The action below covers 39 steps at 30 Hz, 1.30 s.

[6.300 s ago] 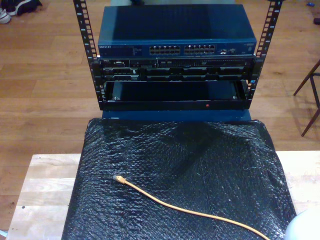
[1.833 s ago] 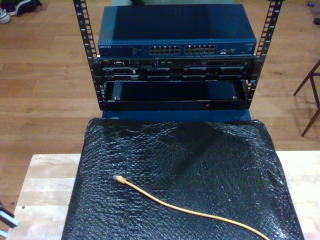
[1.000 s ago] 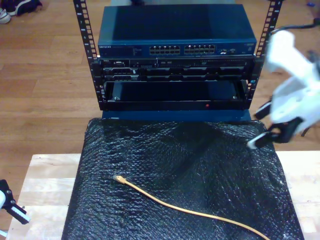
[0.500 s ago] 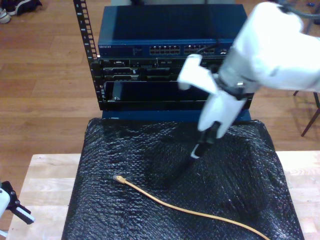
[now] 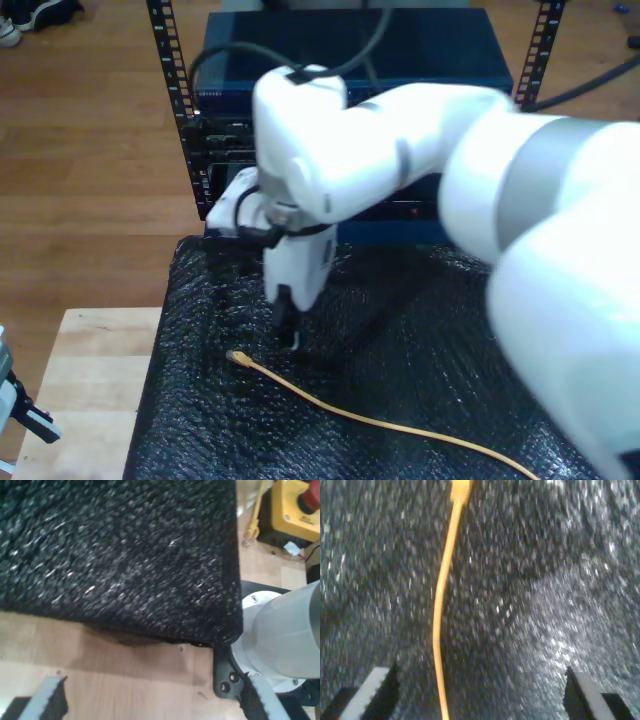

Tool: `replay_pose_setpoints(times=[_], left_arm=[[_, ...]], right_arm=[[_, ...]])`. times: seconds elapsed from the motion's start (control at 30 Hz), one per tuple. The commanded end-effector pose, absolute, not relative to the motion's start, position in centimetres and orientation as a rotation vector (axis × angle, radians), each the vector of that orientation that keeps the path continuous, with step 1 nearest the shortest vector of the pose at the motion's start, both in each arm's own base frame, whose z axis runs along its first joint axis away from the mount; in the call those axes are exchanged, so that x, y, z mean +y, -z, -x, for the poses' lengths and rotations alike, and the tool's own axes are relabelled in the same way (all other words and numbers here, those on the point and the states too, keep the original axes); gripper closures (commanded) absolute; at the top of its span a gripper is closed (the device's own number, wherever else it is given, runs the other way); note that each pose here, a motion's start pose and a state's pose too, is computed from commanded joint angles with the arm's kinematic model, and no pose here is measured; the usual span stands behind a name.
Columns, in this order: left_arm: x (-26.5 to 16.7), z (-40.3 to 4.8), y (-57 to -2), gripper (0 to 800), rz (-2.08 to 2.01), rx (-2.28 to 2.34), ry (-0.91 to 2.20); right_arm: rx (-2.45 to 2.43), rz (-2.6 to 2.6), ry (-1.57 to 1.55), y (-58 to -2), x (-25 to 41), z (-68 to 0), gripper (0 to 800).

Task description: Grab the cable and plug it in

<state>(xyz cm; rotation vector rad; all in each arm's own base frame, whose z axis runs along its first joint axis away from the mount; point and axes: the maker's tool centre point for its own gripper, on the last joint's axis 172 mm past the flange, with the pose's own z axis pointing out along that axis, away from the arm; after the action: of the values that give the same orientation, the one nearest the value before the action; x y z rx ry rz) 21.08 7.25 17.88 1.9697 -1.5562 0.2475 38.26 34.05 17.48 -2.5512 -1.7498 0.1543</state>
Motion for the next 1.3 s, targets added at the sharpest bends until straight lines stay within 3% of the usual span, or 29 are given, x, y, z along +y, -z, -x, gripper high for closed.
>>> replay_pose_setpoints(times=[0.87, 1.13, 1.23, 1.3], left_arm=[[7.4, -21.2, -17.8, 0, -1.999, -1.528, -0.235], [7.3, -21.2, -17.8, 0, -1.994, -1.529, -0.236], [7.3, -21.1, -17.8, 0, -1.993, -1.529, -0.235], [7.3, -21.1, -17.8, 0, -1.993, -1.529, -0.235]], right_arm=[[-1.668, 2.739, -0.267, -10.5, 39.2, -37.1, 50], [-1.688, 2.784, -0.267, -9.7, 38.7, -37.9, 159], [-1.666, 2.848, -0.244, -9.8, 38.0, -38.7, 263], [-1.67, 2.886, -0.222, -10.0, 37.6, -39.3, 280]])
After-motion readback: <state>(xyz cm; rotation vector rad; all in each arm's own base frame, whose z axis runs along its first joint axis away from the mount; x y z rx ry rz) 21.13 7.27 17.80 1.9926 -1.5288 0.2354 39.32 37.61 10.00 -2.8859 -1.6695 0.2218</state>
